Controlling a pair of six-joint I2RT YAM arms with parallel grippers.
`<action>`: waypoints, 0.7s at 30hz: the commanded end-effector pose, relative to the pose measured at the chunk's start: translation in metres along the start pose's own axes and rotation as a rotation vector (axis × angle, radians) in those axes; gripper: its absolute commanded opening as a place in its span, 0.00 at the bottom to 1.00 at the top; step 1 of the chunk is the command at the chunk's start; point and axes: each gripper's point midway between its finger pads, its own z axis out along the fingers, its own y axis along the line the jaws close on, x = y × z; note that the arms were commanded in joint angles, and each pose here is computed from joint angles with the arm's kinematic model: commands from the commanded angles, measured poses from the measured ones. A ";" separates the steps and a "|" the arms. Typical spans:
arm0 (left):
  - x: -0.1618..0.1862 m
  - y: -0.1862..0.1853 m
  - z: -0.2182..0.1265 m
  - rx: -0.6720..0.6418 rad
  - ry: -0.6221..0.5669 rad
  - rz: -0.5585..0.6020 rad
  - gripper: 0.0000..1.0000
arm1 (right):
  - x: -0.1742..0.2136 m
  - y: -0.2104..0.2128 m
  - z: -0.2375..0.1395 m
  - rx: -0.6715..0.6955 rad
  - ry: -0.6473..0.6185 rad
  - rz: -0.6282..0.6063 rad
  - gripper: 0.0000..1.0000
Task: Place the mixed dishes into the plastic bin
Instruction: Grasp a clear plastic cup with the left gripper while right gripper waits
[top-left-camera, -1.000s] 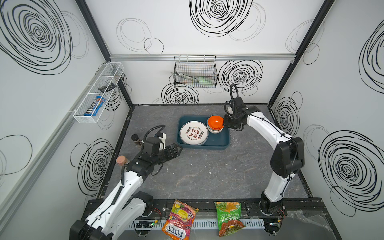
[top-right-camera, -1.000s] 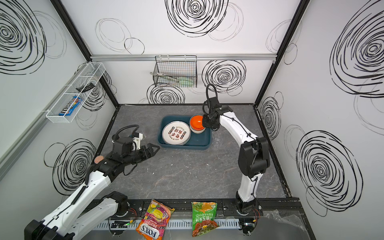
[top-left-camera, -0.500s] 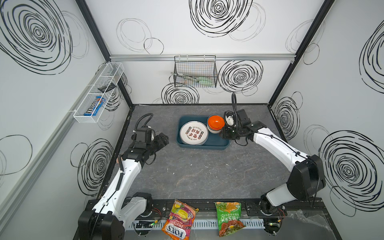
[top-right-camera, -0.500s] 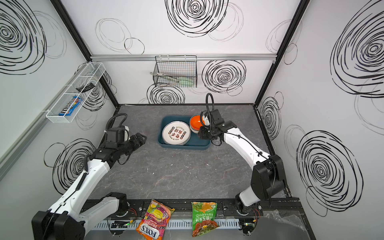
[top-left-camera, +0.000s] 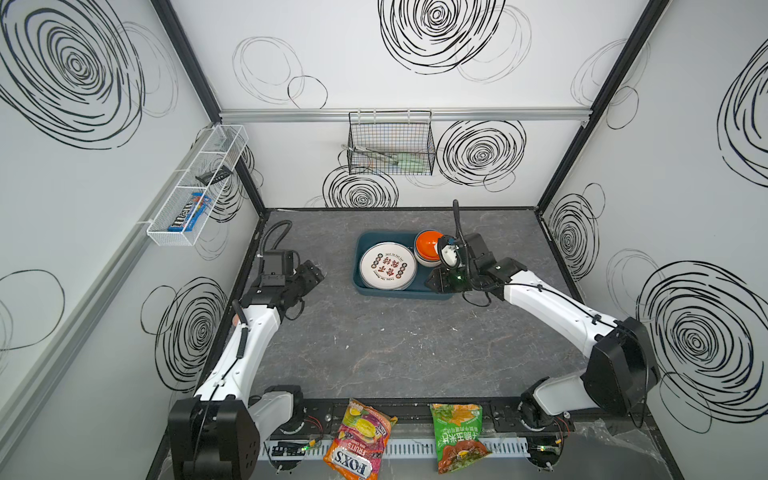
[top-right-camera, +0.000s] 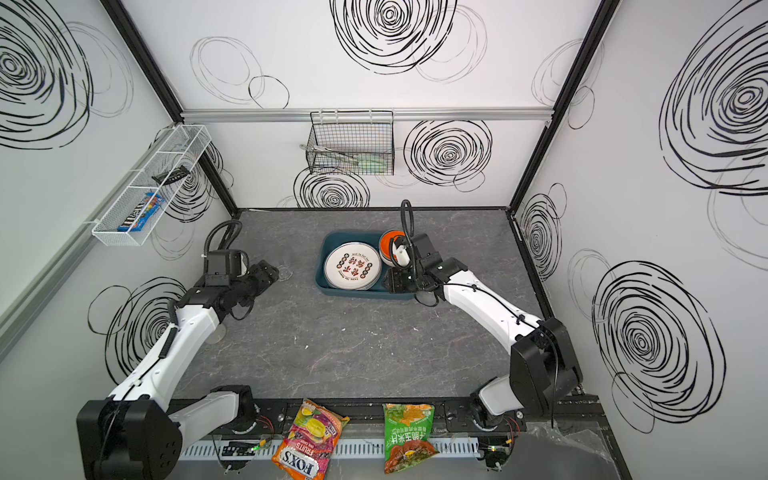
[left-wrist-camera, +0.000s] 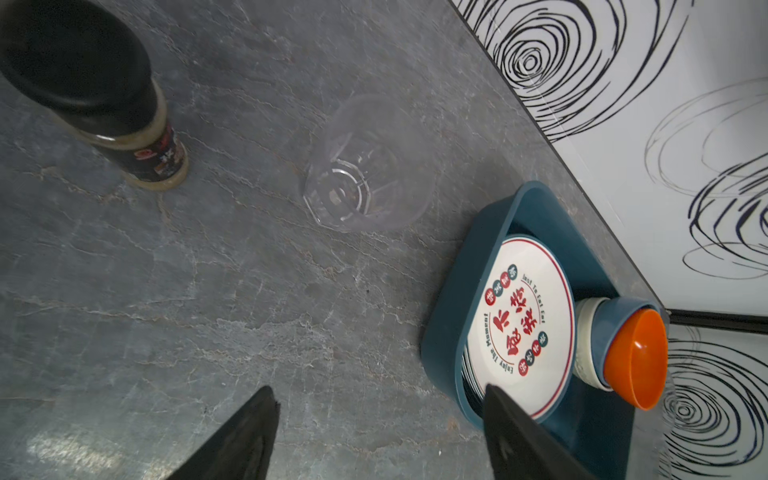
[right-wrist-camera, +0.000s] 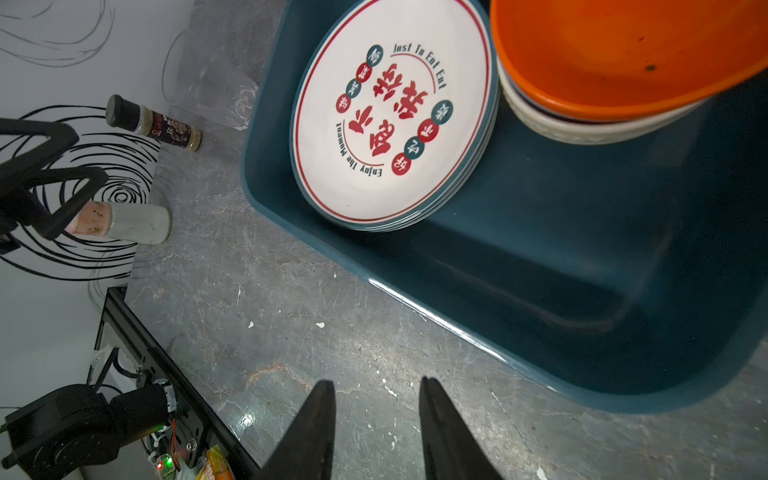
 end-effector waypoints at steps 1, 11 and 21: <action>-0.029 -0.007 0.002 -0.004 -0.087 -0.023 0.80 | -0.001 0.011 -0.007 -0.037 -0.028 -0.035 0.38; -0.048 0.004 0.035 -0.092 -0.106 -0.069 0.79 | 0.011 0.008 -0.009 -0.044 -0.034 -0.039 0.39; -0.061 0.013 0.063 -0.153 -0.108 -0.110 0.72 | 0.020 0.002 -0.004 -0.037 -0.019 -0.020 0.39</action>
